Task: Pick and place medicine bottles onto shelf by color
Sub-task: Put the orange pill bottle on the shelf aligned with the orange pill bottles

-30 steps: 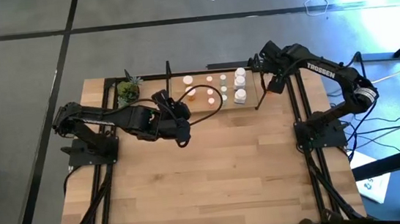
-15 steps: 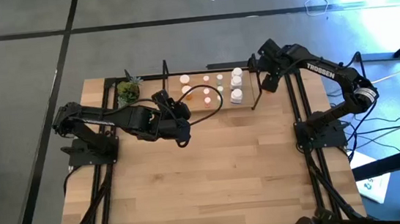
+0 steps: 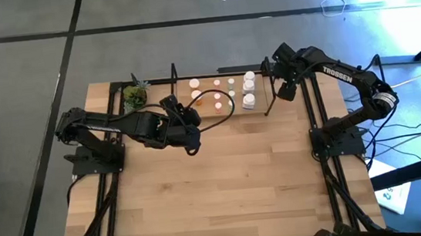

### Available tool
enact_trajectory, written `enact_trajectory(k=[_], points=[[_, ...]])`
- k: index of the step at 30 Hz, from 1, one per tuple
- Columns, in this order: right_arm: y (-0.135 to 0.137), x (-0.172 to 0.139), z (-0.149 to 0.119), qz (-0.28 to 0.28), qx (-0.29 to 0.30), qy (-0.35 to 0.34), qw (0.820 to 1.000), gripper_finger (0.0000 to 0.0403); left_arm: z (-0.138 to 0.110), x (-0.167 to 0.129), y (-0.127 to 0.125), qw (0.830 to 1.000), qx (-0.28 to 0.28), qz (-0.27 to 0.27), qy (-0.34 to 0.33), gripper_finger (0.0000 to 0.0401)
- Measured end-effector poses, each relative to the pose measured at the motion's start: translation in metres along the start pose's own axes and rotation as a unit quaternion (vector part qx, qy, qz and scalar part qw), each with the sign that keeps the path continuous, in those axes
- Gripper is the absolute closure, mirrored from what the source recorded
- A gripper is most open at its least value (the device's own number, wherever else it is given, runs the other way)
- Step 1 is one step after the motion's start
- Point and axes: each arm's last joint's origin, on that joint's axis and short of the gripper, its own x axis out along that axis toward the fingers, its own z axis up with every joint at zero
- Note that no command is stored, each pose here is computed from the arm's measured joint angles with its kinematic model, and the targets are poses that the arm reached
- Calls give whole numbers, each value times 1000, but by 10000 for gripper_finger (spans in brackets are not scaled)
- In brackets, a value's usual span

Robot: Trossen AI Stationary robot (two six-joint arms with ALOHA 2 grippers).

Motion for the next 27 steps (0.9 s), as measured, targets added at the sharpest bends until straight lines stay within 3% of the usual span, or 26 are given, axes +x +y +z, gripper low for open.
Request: enact_trajectory(k=[7,27], points=[[3,0,-2,51,-5,-5,999,205,0,0,0,1000,0,0,0,199],[0,0,-2,48,47,-7,998,205,0,0,0,1000,0,0,0,199]])
